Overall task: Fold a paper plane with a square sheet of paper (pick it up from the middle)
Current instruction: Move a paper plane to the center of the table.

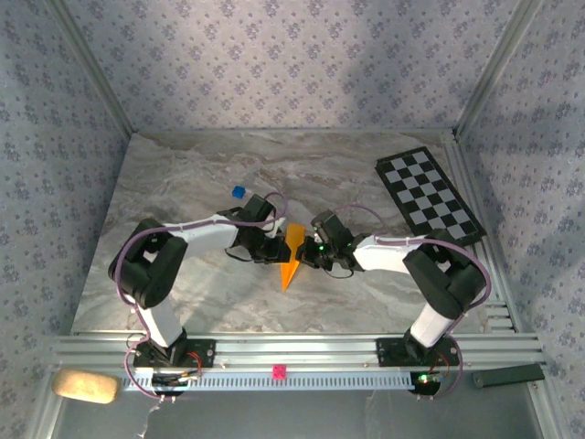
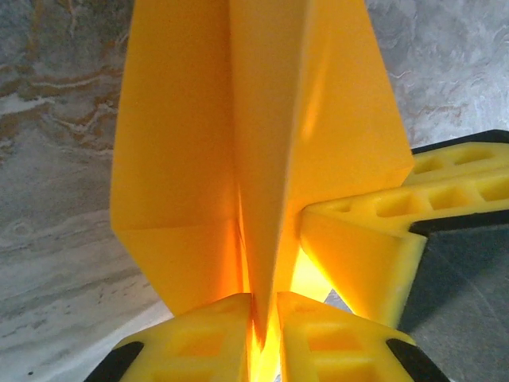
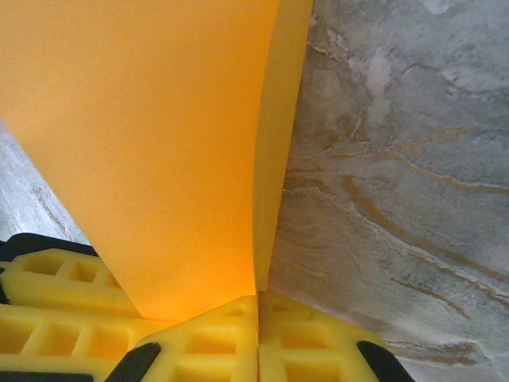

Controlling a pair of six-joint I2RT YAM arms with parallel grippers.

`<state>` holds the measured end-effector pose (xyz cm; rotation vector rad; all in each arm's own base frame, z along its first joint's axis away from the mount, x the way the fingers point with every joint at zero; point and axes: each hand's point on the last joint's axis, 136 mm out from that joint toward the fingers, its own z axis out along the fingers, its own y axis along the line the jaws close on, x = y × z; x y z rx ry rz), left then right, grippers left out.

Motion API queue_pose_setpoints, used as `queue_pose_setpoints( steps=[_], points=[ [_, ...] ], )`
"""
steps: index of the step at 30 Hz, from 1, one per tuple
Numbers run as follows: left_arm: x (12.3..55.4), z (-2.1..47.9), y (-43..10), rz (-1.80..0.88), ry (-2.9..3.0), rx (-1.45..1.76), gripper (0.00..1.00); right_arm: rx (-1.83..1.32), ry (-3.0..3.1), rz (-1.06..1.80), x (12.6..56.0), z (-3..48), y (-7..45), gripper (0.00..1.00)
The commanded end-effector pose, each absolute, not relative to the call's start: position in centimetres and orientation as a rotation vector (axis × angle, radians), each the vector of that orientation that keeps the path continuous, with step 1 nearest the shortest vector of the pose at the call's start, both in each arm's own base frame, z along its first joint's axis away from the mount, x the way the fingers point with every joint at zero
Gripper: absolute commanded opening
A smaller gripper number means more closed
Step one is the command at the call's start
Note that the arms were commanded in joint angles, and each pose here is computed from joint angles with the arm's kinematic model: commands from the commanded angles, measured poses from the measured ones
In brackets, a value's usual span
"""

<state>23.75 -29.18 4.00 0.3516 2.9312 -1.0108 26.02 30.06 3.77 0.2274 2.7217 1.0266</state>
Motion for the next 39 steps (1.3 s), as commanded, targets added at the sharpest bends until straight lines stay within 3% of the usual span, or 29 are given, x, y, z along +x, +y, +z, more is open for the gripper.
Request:
queue_pose_setpoints(
  steps=[1,28,32,37,39],
  points=[
    [23.8,4.1,-29.8,-1.028,2.938,0.372,0.15,0.26,2.744,1.023,25.8,3.0,29.7,0.07],
    [23.3,3.0,-30.5,-1.007,2.969,0.413,0.14,0.273,2.748,1.029,25.6,2.5,29.6,0.08],
    [23.3,3.2,-30.5,-1.0,2.966,0.412,0.09,0.267,2.743,1.033,25.7,2.7,29.6,0.09],
    [24.3,3.7,-28.9,-0.812,2.968,0.38,0.03,0.262,2.724,1.012,25.8,3.4,28.9,0.17],
    [25.3,3.8,-27.1,-0.604,2.978,0.327,0.0,0.257,2.715,0.979,25.8,3.9,28.3,0.22]
  ],
)
